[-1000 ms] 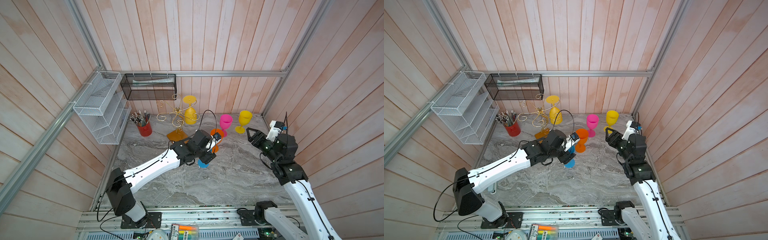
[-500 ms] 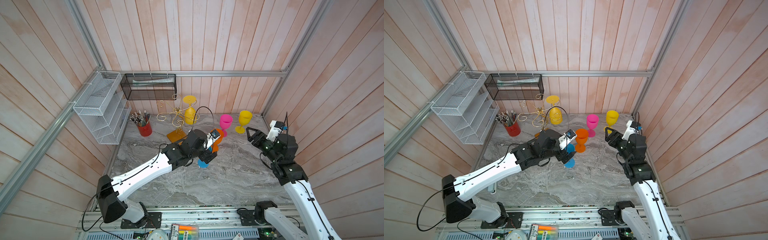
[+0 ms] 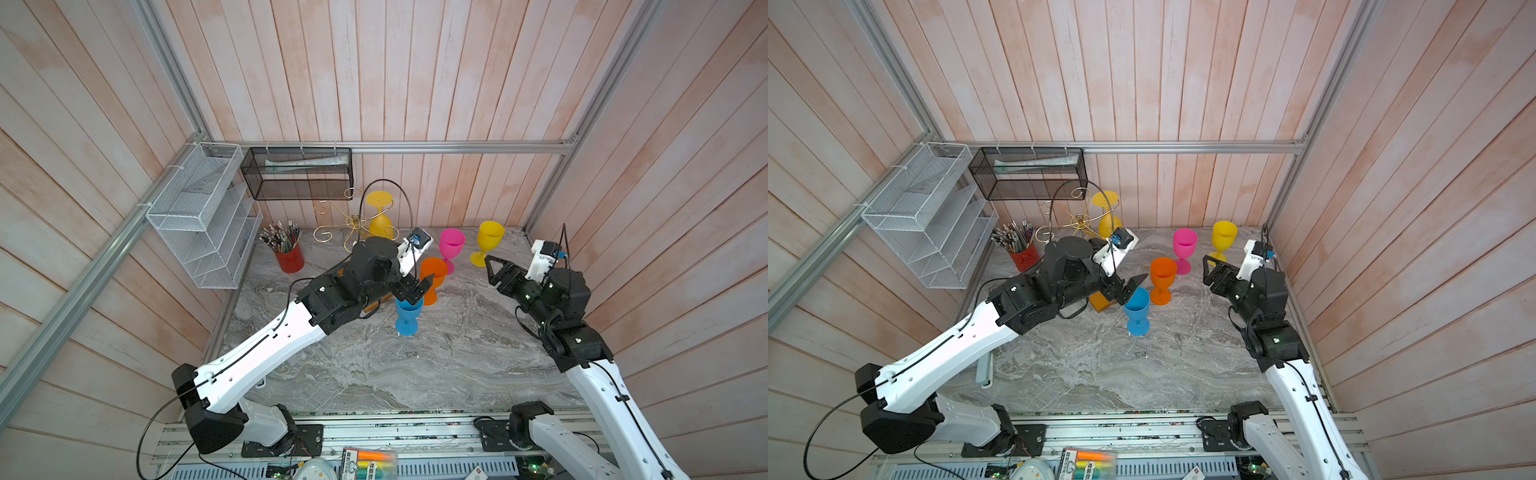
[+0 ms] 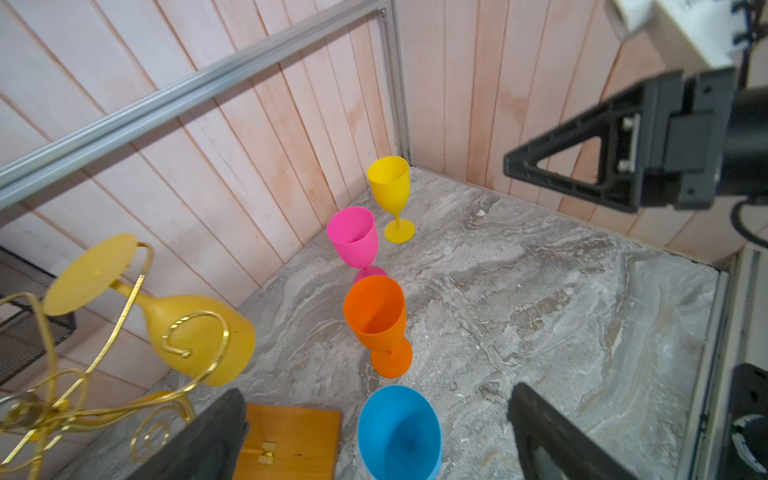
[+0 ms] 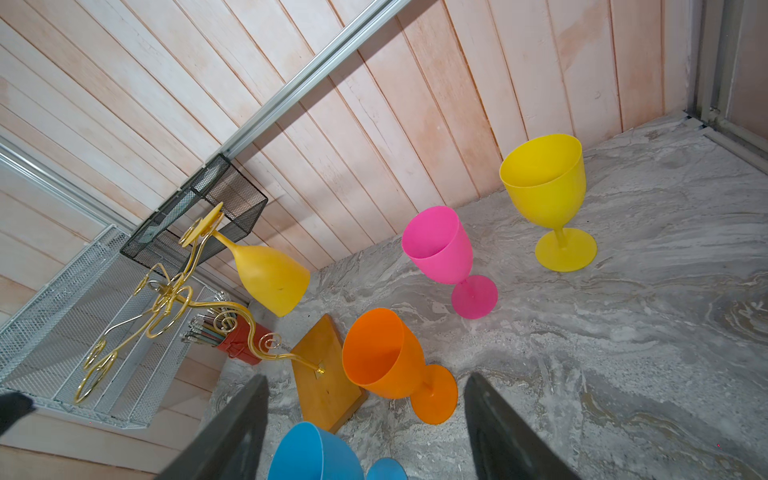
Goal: Take the wine glass off the wine glass rack
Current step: 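Open the left gripper and raise it away from the blue glass, then move the right gripper to a yellow glass while the left moves above the rack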
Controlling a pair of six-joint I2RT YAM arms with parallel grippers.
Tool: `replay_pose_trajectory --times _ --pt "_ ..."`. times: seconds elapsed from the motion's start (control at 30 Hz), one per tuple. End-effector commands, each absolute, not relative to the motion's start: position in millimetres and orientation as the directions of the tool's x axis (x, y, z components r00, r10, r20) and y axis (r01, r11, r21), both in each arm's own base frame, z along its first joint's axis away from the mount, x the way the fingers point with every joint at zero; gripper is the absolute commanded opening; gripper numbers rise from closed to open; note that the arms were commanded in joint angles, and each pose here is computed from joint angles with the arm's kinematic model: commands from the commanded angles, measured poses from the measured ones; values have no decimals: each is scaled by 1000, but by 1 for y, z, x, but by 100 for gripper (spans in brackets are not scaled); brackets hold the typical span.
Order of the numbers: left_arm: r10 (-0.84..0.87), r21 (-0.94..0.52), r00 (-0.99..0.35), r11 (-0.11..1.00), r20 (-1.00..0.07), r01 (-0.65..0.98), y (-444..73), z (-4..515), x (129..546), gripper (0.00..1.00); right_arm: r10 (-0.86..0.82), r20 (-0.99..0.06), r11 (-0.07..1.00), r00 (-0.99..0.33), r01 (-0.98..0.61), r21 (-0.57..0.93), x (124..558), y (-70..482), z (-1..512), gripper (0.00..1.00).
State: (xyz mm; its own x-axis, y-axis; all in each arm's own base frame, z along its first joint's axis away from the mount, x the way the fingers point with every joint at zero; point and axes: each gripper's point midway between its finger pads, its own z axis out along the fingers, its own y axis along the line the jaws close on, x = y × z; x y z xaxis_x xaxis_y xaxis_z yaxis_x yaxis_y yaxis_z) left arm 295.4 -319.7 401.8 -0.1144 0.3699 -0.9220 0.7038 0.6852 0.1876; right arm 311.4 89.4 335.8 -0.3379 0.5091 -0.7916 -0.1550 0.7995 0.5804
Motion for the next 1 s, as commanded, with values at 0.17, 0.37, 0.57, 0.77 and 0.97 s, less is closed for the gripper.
replay_pose_trajectory --times 0.17,0.37,0.57,0.77,0.97 --pt "272 102 -236 829 -933 550 -280 428 345 100 415 -868 841 -271 -251 480 311 117 360 75" --pt "166 26 -284 897 -944 440 -241 446 382 99 334 -911 842 -243 -357 404 305 152 370 73" --pt "117 -21 -332 923 -936 384 -214 443 399 95 302 -916 814 -264 -428 392 311 182 371 72" --pt "168 26 -373 934 -912 357 -199 418 391 94 328 -877 754 -351 -462 467 343 218 375 70" --pt "241 91 -408 931 -881 354 -182 391 374 94 339 -854 706 -395 -493 509 368 247 386 68"
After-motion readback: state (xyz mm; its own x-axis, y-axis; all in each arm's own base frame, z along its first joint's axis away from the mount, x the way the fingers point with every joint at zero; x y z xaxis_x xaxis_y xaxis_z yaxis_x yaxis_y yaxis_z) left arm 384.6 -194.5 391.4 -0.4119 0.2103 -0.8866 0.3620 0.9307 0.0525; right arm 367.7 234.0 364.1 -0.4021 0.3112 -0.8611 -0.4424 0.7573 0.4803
